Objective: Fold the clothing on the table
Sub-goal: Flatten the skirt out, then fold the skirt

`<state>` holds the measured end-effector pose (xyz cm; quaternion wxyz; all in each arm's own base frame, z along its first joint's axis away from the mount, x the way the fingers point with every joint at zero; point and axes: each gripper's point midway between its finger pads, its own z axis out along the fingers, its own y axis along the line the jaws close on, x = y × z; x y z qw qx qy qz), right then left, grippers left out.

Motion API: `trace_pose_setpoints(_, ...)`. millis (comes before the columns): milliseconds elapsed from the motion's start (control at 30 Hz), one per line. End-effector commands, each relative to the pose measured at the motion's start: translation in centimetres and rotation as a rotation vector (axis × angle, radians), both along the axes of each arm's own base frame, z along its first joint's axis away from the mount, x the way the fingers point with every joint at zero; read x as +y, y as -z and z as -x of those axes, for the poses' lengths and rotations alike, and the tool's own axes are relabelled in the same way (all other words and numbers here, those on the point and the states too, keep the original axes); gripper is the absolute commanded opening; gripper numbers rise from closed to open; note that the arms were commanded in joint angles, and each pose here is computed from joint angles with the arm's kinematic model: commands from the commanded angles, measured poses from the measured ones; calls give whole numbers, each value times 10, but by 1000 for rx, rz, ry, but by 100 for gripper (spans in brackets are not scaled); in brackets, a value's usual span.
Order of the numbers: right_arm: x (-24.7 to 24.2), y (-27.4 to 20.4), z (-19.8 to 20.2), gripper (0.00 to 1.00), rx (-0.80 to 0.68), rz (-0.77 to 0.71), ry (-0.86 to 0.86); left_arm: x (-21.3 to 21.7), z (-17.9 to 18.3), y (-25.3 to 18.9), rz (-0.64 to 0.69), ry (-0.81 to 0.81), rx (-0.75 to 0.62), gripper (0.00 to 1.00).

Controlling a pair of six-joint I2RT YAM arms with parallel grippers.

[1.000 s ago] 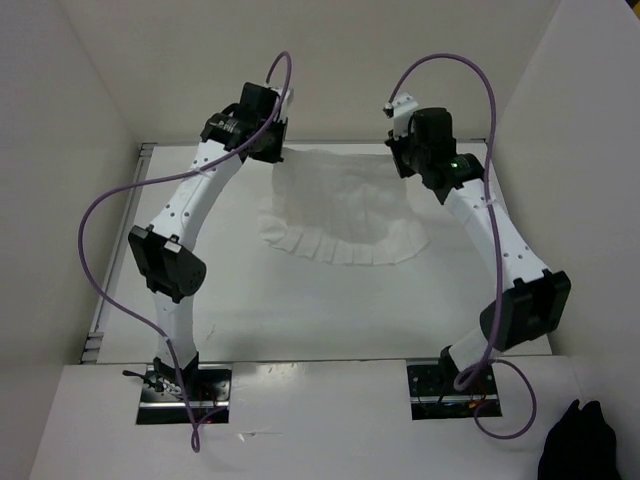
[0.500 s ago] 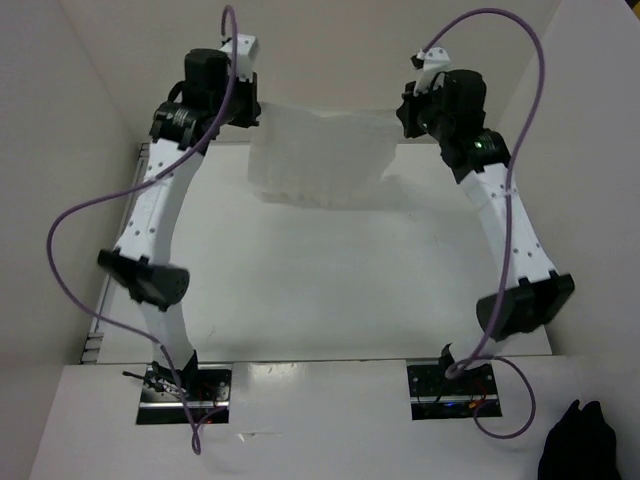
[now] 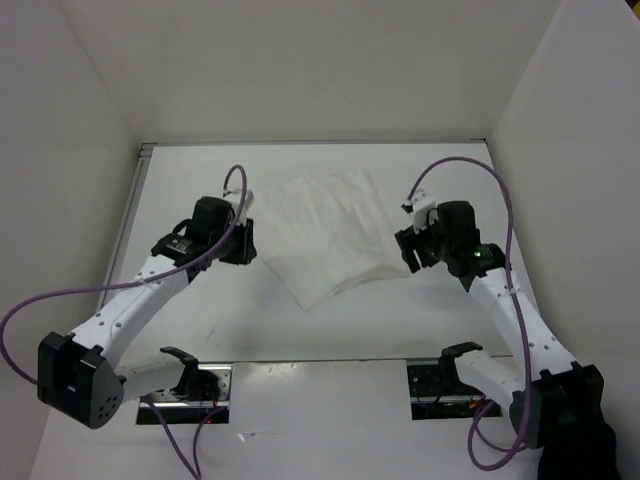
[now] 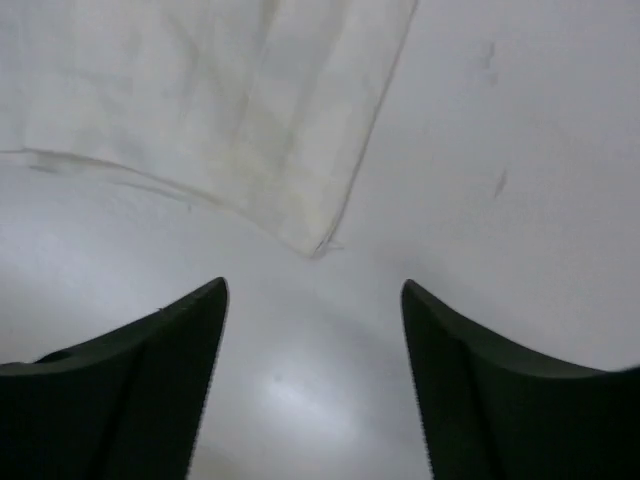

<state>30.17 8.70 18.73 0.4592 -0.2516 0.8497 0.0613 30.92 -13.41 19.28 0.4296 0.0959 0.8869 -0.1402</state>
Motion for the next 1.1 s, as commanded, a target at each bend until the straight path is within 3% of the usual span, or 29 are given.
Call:
trace_pose_setpoints(0,-33,-28,38,79,-88,77,31,-15,39,-14,149,-10,67,42)
trace_pose_setpoints(33,-48,-67,48,86,-228,72,93,-20,44,-25,183,7,63,44)
trace_pose_setpoints(100,-55,-103,62,99,-379,80,98,-18,50,-40,204,-3,59,56)
trace_pose_setpoints(200,-62,-132,83,99,-532,103,103,-21,48,-53,223,1,47,64)
trace_pose_setpoints(300,-70,-109,65,99,-430,133,156,-38,48,-27,297,-1,172,64)
trace_pose_setpoints(400,-61,-67,38,99,-223,135,134,-64,58,-3,453,2,333,60)
trace_pose_setpoints(500,-43,-28,19,93,24,90,88,-78,73,3,616,-8,378,54)
trace_pose_setpoints(567,-32,-3,7,90,176,43,94,-68,74,-3,627,-55,317,54)
trace_pose_setpoints(667,-10,10,-4,90,285,-76,90,-65,84,-1,652,-35,345,59)
trace_pose_setpoints(700,-6,17,-4,99,321,-96,94,-70,85,-5,684,-6,351,63)
trace_pose_setpoints(767,-2,35,-6,99,401,-128,131,-74,94,14,699,17,426,63)
trace_pose_setpoints(900,-5,93,-7,99,594,-122,190,-82,102,30,752,42,495,65)
trace_pose_setpoints(1067,-30,124,-14,99,691,-94,272,-79,107,56,873,-40,596,70)
